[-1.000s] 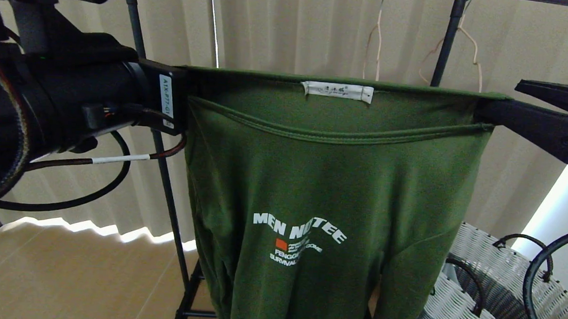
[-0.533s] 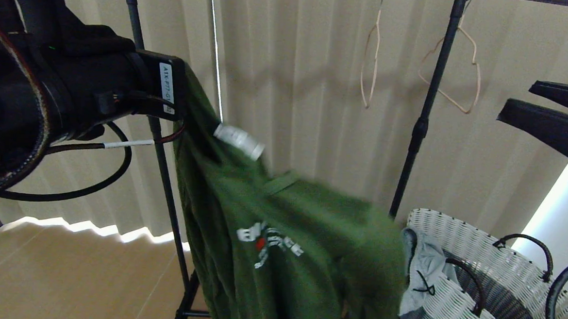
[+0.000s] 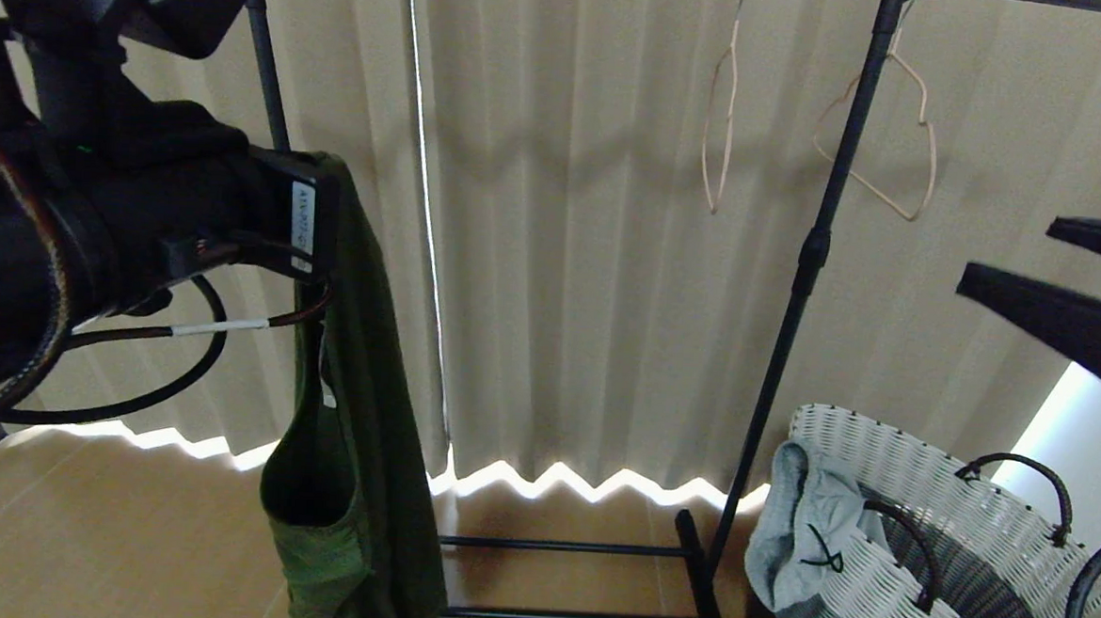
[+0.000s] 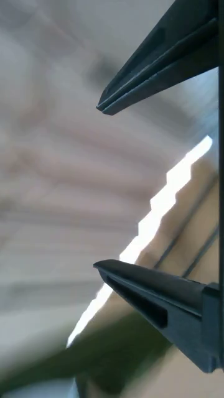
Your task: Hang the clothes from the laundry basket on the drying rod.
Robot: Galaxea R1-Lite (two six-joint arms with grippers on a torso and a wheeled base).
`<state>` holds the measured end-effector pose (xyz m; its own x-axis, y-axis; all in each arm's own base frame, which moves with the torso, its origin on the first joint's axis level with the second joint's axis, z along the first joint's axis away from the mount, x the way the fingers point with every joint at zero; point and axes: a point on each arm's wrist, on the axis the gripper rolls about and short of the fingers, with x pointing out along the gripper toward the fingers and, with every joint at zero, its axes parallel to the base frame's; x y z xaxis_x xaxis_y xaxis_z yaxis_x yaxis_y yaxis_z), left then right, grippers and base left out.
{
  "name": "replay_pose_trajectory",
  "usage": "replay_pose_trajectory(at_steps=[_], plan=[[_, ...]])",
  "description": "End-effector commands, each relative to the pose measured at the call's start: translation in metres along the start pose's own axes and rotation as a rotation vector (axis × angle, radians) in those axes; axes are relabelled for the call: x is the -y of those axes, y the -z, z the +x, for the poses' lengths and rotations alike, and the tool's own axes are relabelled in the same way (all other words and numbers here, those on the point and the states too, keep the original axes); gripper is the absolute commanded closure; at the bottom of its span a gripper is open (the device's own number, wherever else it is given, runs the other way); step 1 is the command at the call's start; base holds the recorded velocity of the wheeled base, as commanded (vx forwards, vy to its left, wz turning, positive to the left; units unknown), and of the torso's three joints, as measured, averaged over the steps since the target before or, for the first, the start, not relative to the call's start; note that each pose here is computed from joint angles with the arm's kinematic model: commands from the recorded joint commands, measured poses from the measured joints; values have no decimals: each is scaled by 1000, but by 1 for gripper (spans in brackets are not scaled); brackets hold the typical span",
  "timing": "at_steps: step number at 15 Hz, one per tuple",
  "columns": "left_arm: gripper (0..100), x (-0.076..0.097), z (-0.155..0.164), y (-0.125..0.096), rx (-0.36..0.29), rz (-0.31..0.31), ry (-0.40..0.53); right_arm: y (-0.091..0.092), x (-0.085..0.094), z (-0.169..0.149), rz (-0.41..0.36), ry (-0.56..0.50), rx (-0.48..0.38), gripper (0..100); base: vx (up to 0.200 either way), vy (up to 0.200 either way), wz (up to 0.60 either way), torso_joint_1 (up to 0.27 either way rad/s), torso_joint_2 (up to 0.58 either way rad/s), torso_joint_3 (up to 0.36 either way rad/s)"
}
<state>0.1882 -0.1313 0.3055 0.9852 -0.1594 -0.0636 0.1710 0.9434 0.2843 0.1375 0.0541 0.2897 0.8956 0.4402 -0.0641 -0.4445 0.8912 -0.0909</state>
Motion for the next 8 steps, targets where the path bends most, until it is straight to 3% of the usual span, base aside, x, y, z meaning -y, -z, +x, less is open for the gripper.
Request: replay_pose_trajectory(at_steps=[1,5,8], plan=[[100,-22,-27,15,-4,49,-42,11,13,-7,-38,181,-105,0,0,0,0,0,0,0],[100,-34,-45,21,9,46,-65,24,16,-8,-93,346,-170,0,0,0,0,0,0,0],[100,-38,-51,26,7,40,-76,27,18,-10,-121,379,-127,0,0,0,0,0,0,0]])
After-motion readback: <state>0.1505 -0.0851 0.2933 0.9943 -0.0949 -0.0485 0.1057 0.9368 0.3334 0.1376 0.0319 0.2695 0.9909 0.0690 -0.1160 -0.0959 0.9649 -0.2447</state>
